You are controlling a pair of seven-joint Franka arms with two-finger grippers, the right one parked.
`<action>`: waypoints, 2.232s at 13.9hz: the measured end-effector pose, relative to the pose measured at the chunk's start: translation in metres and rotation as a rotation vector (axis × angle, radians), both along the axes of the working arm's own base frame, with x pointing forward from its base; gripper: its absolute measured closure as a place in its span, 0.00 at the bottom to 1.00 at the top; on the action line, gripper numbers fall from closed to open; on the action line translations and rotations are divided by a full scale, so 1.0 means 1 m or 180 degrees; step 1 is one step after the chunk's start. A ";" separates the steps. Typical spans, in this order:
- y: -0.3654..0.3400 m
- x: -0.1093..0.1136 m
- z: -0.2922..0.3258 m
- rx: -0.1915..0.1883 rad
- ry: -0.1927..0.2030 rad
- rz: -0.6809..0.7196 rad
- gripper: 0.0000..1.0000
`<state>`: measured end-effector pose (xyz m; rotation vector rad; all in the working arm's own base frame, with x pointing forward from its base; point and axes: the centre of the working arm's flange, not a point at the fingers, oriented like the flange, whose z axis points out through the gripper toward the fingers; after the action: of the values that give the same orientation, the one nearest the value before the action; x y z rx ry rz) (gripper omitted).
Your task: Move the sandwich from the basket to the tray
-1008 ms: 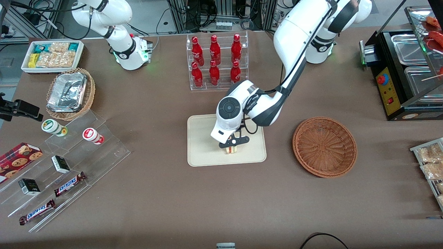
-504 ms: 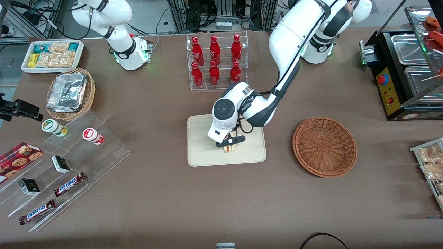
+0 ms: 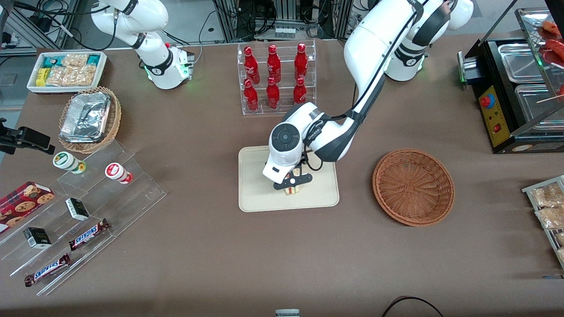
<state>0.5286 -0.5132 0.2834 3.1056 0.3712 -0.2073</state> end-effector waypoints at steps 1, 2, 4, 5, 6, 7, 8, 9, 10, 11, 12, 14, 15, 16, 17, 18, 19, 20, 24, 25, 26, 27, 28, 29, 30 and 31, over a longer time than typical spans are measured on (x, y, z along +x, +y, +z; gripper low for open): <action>0.001 0.004 0.019 0.0005 -0.0012 0.0005 0.00; 0.002 0.008 0.040 0.0010 -0.0024 0.0012 0.00; 0.006 0.013 0.073 0.0002 -0.0062 0.0025 0.00; 0.010 0.017 0.084 0.0002 -0.0097 0.0020 0.00; 0.018 0.022 0.094 0.0019 -0.0125 -0.0037 0.00; 0.027 0.027 0.102 0.0048 -0.0134 -0.0149 0.00; 0.038 0.032 0.109 0.0085 -0.0136 -0.0265 0.00; 0.052 0.040 0.117 0.0110 -0.0143 -0.0340 0.00; 0.074 0.052 0.125 0.0108 -0.0101 -0.0397 0.00; 0.102 0.065 0.133 0.0098 -0.0035 -0.0476 0.00; 0.136 0.079 0.139 0.0091 0.0009 -0.0596 0.00; 0.202 0.099 0.150 0.0110 0.0033 -0.0807 0.00; 0.232 0.105 0.155 0.0127 0.0046 -0.0884 0.00; 0.259 0.107 0.160 0.0130 0.0062 -0.0947 0.00; 0.276 0.107 0.165 0.0115 0.0073 -0.0988 0.00; 0.284 0.106 0.168 0.0099 0.0079 -0.1010 0.00; 0.284 0.103 0.170 0.0087 0.0081 -0.1029 0.00; 0.282 0.101 0.172 0.0080 0.0079 -0.1043 0.00; 0.314 0.100 0.196 0.0078 0.0101 -0.1091 0.00; 0.331 0.100 0.206 0.0073 0.0108 -0.1121 0.00; 0.347 0.099 0.217 0.0055 0.0090 -0.1141 0.00; 0.361 0.098 0.229 0.0029 0.0063 -0.1133 0.00; 0.377 0.096 0.238 -0.0020 0.0056 -0.1102 0.00; 0.390 0.096 0.244 -0.0064 0.0055 -0.1096 0.00; 0.399 0.095 0.247 -0.0066 0.0057 -0.1113 0.00; 0.404 0.094 0.249 -0.0041 0.0066 -0.1155 0.00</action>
<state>0.6221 -0.1094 0.5329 3.1329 -0.1974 -0.2412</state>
